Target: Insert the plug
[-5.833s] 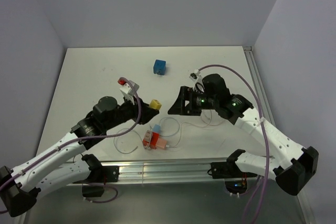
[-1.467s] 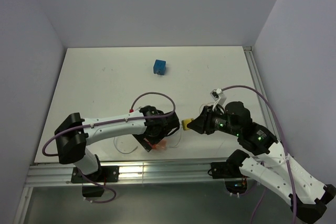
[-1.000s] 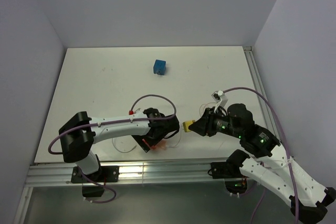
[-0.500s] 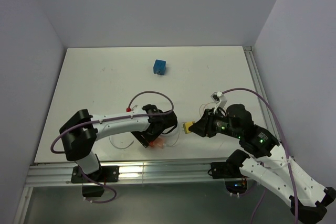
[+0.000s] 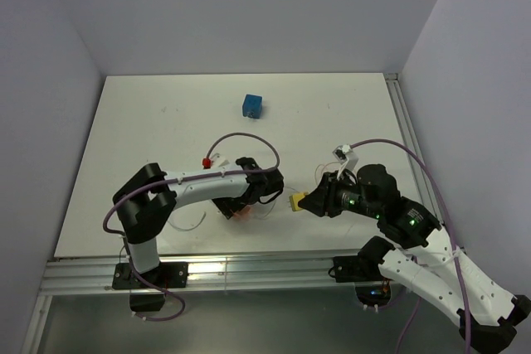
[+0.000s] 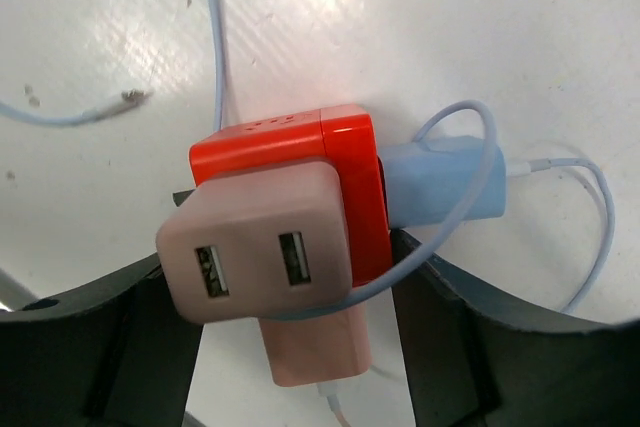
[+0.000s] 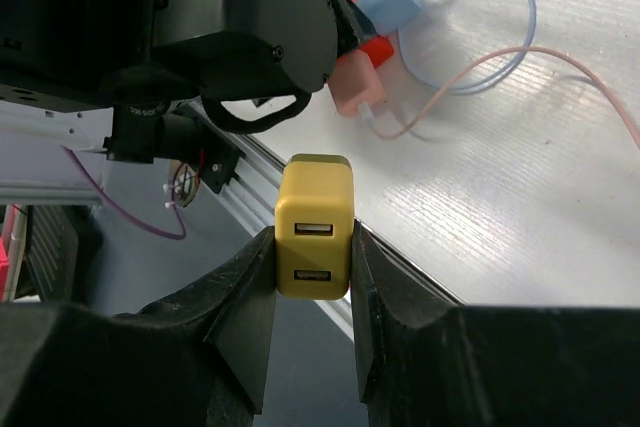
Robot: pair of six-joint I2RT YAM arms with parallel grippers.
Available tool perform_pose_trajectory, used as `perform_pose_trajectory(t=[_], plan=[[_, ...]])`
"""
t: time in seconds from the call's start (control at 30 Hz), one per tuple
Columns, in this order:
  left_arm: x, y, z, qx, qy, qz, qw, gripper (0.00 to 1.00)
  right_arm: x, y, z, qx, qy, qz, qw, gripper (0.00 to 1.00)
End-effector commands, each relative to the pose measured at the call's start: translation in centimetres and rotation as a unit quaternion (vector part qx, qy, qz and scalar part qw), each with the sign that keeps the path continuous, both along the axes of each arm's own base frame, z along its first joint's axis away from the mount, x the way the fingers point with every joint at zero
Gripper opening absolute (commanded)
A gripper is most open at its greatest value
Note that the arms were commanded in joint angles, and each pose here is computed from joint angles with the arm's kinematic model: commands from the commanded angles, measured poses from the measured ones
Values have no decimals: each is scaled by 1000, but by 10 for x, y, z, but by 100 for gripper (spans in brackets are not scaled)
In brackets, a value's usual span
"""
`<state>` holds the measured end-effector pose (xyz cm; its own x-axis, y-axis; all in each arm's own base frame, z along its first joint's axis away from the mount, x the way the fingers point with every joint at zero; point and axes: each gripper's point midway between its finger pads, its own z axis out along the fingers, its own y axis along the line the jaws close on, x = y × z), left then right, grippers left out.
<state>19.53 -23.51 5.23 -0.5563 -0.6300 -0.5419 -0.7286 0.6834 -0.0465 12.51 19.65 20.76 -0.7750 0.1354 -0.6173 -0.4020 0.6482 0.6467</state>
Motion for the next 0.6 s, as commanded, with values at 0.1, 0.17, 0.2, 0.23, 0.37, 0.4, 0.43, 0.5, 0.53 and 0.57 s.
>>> perform_pose_trajectory(t=[0.1, 0.17, 0.2, 0.23, 0.37, 0.4, 0.43, 0.5, 0.53, 0.57], plan=[[31, -3, 12, 35, -60, -77, 995, 58, 4, 2, 1, 2, -7, -2, 1000, 0], [34, -3, 12, 49, -60, -100, 992, 42, 5, 2, 2, 3, -6, -3, 1000, 0], [36, -4, 12, 49, -61, -110, 991, 30, 5, 2, 3, 3, -6, -4, 1000, 0], [36, -4, 11, 51, -60, -119, 990, 26, 5, 2, 3, 3, -6, -4, 1000, 0], [39, -11, 5, 48, -63, -174, 982, 0, 5, 0, 4, -1, -4, -7, 1000, 0], [41, -16, 7, 44, -65, -194, 978, 0, 5, 0, 4, -2, -4, -8, 1000, 0], [41, -18, 6, 43, -64, -207, 975, 0, 6, 0, 4, -2, -4, -10, 1000, 0], [40, -19, 6, 53, -60, -250, 965, 0, 6, -1, 3, -3, -4, -13, 1000, 0], [42, -21, 6, 60, -64, -276, 957, 0, 8, -2, 1, -5, -4, -18, 1000, 0], [43, -24, 9, 59, -73, -289, 953, 0, 10, -2, 1, -7, -6, -22, 1000, 0]])
